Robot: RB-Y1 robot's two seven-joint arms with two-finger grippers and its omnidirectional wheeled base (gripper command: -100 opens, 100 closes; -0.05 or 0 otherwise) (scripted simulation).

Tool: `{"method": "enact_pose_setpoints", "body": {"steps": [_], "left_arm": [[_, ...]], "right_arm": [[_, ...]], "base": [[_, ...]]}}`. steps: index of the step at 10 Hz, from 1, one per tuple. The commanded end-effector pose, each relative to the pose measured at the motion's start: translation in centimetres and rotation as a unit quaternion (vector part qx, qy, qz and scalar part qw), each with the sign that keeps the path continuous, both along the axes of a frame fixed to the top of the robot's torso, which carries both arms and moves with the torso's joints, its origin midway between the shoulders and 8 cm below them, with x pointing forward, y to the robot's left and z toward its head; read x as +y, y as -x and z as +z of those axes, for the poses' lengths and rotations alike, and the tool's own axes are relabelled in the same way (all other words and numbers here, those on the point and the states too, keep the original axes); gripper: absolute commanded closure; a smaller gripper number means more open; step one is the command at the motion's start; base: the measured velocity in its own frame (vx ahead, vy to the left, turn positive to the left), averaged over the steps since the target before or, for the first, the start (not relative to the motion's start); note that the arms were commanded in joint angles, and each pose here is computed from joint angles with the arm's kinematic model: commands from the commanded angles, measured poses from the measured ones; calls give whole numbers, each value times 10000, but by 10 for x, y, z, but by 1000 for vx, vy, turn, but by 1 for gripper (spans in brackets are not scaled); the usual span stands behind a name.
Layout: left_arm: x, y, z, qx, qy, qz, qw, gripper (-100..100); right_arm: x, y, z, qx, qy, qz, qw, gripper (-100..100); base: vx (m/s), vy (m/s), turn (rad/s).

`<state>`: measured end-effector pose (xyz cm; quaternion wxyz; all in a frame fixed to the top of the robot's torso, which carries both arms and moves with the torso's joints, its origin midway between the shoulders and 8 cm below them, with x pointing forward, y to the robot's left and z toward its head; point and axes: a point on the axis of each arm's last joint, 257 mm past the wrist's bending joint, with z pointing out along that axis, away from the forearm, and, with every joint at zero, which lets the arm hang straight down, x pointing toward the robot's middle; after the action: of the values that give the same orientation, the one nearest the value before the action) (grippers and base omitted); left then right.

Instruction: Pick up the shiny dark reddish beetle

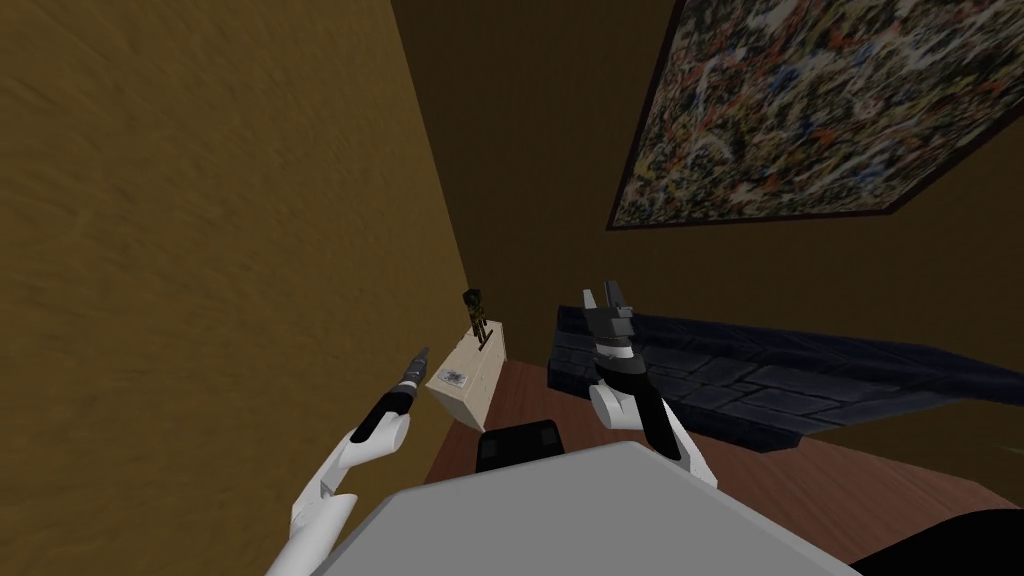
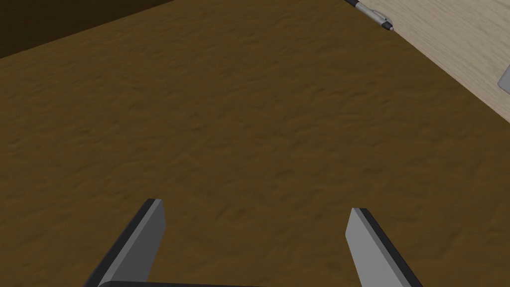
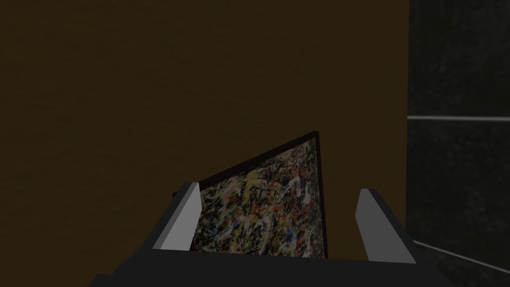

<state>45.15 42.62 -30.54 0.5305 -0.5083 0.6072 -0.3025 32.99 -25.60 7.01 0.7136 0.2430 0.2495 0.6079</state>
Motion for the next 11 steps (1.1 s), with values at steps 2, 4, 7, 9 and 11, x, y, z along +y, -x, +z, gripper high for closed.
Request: {"method": "enact_pose_setpoints", "body": {"steps": [2,4,7,9,11], "left_arm": [[14,2,-27,394,17,129,9991,-100],[27,7,-50,745,44,244,9969,-100],[39,12,-71,1086,82,357,9934,-100],[50,18,-91,1408,130,466,9889,-100],[57,19,-101,1622,175,525,9852,-100]], "right_arm": [[0,0,0,-1,0,1,10000,0],[0,0,0,0,0,0,10000,0],[0,0,0,0,0,0,10000,0],[0,0,0,0,0,0,10000,0],[0,0,0,0,0,0,10000,0]], "base": [[-19,18,-128],[-28,39,-104],[-17,21,-100],[-32,30,-148],[-17,17,-86]]}}
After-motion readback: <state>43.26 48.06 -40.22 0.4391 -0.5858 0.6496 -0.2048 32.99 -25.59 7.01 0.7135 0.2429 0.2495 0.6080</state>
